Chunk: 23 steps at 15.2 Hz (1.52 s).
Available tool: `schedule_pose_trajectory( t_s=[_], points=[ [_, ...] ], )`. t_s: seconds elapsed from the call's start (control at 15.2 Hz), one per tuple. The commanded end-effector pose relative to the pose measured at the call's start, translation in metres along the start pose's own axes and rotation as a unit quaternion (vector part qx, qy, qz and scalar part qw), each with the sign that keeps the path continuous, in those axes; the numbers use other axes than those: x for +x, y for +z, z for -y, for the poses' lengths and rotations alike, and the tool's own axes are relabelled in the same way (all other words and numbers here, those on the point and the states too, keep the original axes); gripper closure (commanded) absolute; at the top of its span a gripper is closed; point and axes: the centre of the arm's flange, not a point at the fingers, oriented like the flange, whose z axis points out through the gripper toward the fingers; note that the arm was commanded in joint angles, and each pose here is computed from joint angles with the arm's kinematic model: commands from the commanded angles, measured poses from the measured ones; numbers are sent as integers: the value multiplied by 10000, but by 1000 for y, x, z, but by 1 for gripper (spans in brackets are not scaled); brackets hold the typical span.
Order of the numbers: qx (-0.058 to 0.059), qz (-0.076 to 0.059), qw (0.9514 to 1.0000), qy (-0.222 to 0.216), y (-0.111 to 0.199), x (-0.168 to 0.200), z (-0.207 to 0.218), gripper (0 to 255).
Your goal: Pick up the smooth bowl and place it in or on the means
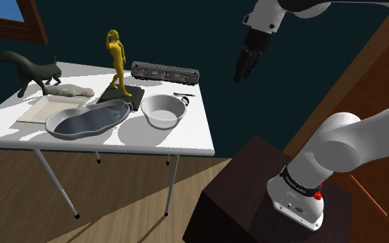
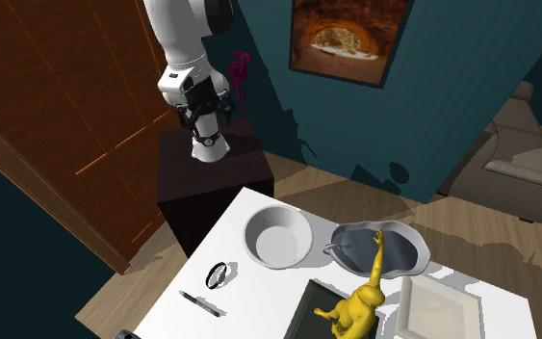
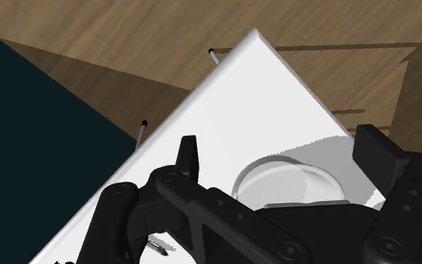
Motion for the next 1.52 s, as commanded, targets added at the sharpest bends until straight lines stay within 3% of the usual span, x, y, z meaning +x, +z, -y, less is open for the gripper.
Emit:
schedule_pose_trajectory(
  t_s=[0.0,0.73,1.45],
  points=[
    [106,-35,9999,27,19,20,-8,0],
    [690,-174,9973,160,114,125,-45,0],
    [1272,-312,9910,292,209,233,-73,0]
  ],
)
